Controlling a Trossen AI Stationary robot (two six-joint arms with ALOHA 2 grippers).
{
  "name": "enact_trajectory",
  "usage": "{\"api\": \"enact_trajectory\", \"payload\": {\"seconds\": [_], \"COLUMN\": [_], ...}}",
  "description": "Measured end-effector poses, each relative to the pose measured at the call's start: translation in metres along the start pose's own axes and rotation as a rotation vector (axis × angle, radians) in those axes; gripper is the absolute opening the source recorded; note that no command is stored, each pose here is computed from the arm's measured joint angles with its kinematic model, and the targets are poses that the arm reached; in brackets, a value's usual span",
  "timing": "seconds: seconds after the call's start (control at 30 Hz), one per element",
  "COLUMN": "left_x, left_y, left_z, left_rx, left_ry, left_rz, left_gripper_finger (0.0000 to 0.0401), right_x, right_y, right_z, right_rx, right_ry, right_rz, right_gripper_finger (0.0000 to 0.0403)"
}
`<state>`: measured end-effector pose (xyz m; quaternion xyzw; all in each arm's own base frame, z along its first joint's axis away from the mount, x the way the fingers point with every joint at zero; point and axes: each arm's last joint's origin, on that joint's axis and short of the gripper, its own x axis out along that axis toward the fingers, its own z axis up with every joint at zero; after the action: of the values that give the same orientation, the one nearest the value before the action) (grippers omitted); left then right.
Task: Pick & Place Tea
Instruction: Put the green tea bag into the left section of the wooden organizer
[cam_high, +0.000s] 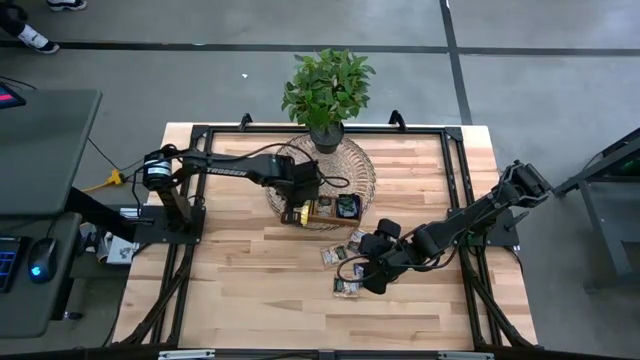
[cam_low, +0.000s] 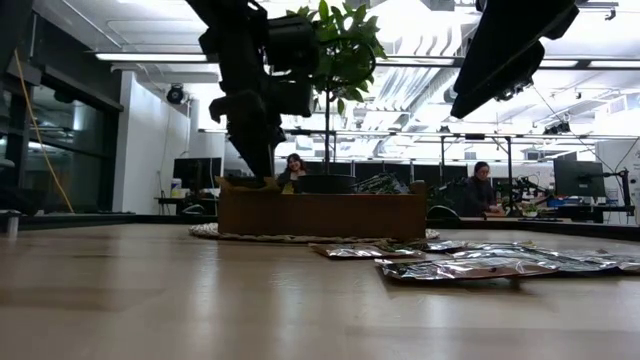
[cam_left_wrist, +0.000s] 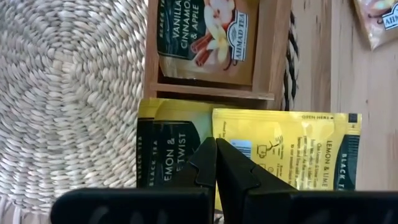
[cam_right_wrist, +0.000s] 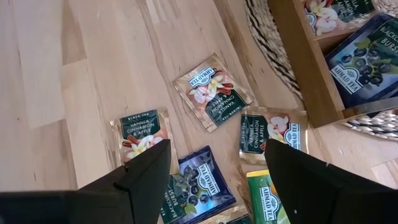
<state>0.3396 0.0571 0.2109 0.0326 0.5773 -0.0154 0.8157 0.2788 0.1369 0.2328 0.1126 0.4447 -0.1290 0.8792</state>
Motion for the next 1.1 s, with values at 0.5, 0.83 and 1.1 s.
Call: {"api": "enact_trajectory", "payload": {"seconds": [0.5,0.83,1.1], "left_x": [0.0,0.022,0.027], "left_y": [-0.001,-0.002,0.001], "left_z": [0.0,-0.003,0.004], "left_rx": [0.004,-0.008,-0.029], "left_ry": [-0.007,0.071,0.015], "left_rz": [-0.043,-0.099,-0.056], "left_gripper_finger": [0.0,0.0,0.0], "right_x": [0.0,0.0,0.0], "right_y": [0.0,0.0,0.0], "right_z": [0.0,0.0,0.001], "right_rx": [0.007,0.008,0.009], "right_ry": [-0.002,-0.014,-0.014], "right_rz": [-0.002,-0.012,-0.01], "right_gripper_finger": [0.0256,0.0256,0.0256]}}
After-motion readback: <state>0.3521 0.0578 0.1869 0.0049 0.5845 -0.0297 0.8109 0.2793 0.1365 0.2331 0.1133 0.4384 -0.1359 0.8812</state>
